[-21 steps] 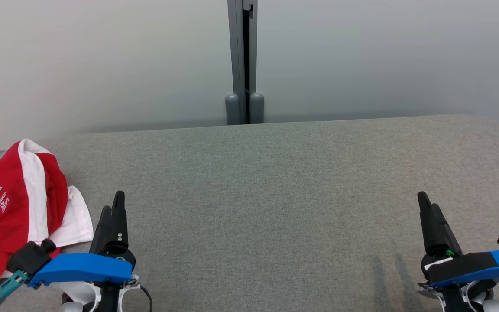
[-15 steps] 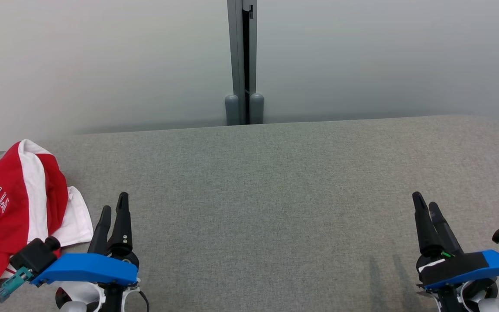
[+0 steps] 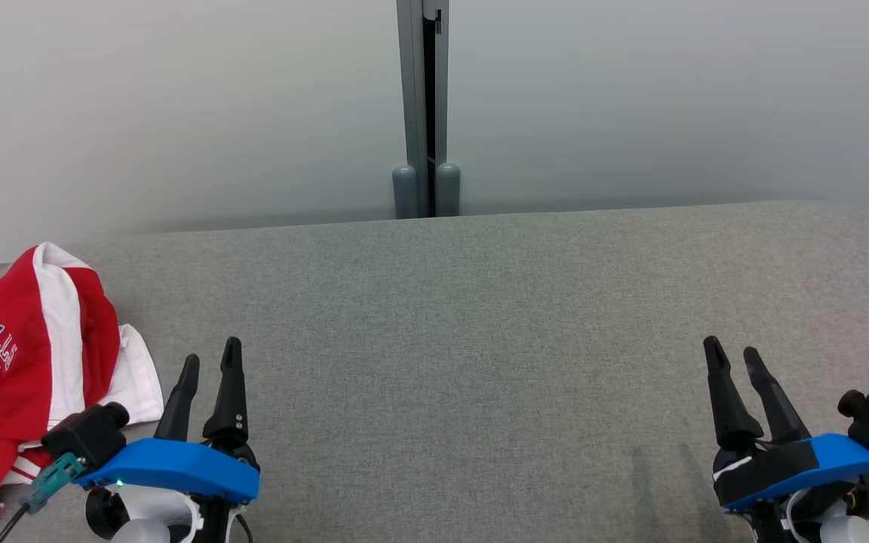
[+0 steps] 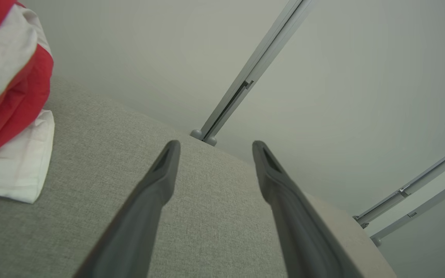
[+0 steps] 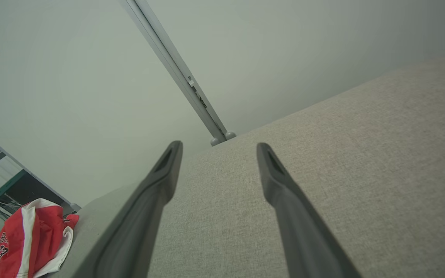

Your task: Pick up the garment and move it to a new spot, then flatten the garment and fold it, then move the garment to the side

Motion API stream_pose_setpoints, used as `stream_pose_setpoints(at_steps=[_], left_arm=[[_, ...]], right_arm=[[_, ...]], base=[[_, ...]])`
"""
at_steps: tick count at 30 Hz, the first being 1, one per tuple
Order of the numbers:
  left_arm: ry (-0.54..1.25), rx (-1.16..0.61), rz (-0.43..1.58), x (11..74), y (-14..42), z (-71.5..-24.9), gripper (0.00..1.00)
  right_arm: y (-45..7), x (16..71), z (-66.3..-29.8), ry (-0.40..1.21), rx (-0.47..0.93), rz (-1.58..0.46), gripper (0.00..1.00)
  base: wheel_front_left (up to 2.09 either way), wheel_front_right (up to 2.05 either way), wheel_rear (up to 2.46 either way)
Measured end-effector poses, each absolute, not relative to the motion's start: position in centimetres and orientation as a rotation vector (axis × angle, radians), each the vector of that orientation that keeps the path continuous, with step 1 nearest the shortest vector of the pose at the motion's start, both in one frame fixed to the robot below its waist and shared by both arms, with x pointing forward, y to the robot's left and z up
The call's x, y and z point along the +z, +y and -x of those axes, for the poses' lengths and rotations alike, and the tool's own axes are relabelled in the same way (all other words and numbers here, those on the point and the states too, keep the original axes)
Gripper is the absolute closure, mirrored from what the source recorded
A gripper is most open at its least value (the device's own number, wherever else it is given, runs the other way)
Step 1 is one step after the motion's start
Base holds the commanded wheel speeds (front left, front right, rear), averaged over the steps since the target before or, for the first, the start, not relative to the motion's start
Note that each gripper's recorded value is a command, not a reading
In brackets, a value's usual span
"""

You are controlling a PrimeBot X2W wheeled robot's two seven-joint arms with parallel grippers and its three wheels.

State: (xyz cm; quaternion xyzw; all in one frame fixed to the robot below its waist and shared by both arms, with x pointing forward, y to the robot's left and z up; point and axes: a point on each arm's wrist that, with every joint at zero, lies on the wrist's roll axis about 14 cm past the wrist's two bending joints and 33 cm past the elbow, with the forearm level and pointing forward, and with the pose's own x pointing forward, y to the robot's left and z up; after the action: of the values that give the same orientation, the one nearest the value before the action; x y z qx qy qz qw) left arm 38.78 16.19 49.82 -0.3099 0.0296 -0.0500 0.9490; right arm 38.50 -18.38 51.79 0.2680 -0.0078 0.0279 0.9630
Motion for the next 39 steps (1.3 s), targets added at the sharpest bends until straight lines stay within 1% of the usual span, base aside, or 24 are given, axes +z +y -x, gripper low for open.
stream_pose_setpoints(at_steps=[17,39], left_arm=[[0.083,-0.133,0.406,48.8,15.8,-38.8,0.0],[0.098,-0.177,0.219,48.0,15.1,-38.4,0.0]], right_arm=[[-17.7,52.1,-38.5,-0.022,0.085,-0.349,0.0],[-17.3,51.8,-38.3,-0.015,0.104,-0.176,0.0]], base=[[0.0,0.0,0.0],[0.0,0.0,0.0]])
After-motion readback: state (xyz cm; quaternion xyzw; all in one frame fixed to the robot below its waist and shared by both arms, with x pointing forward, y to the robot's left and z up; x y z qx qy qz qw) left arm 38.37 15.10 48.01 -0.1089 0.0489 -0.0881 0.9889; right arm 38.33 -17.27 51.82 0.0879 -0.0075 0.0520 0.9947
